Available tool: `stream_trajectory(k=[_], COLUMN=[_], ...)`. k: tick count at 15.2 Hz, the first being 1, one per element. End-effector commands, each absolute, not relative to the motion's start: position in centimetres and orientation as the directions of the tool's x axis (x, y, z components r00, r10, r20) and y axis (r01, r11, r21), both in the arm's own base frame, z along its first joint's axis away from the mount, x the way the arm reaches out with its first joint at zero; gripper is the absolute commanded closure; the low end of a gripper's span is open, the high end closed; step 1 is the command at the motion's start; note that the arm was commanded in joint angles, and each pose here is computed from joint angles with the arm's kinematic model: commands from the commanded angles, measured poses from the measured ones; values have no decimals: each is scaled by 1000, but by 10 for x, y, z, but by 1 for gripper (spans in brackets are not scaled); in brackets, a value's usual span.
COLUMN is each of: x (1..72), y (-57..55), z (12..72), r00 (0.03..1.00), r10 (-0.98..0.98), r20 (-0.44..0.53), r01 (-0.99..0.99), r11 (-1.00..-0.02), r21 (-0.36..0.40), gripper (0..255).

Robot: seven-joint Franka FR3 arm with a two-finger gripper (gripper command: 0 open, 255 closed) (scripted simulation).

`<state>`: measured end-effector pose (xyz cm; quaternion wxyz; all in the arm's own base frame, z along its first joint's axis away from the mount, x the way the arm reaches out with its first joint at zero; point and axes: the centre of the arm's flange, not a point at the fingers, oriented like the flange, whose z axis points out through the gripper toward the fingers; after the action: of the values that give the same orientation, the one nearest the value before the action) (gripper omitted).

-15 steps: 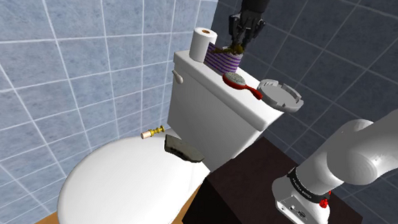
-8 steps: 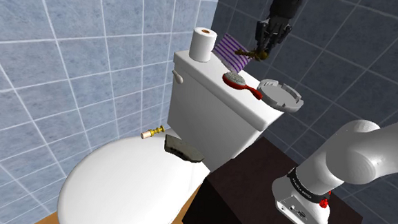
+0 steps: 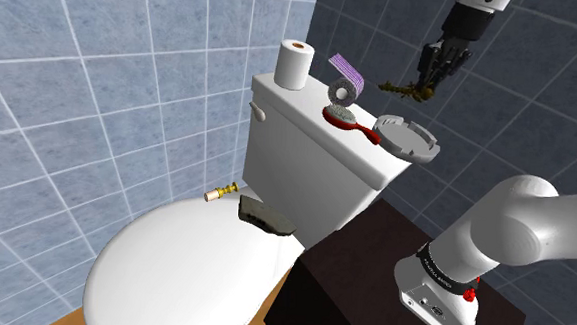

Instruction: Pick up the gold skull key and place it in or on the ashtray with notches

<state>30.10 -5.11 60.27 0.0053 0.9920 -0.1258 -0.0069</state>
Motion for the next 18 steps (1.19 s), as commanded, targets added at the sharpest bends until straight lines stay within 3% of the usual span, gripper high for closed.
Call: stream_trajectory(k=[1, 4, 18], x=[279, 247, 247], y=[-65, -88, -88], z=[604, 606, 532], r00=[968, 968, 968], r10=[-249, -249, -249], r20=[-13, -13, -13], r01=[-249, -249, -249], r11=[-968, -968, -968], r21=[12, 12, 12], gripper=[255, 255, 255])
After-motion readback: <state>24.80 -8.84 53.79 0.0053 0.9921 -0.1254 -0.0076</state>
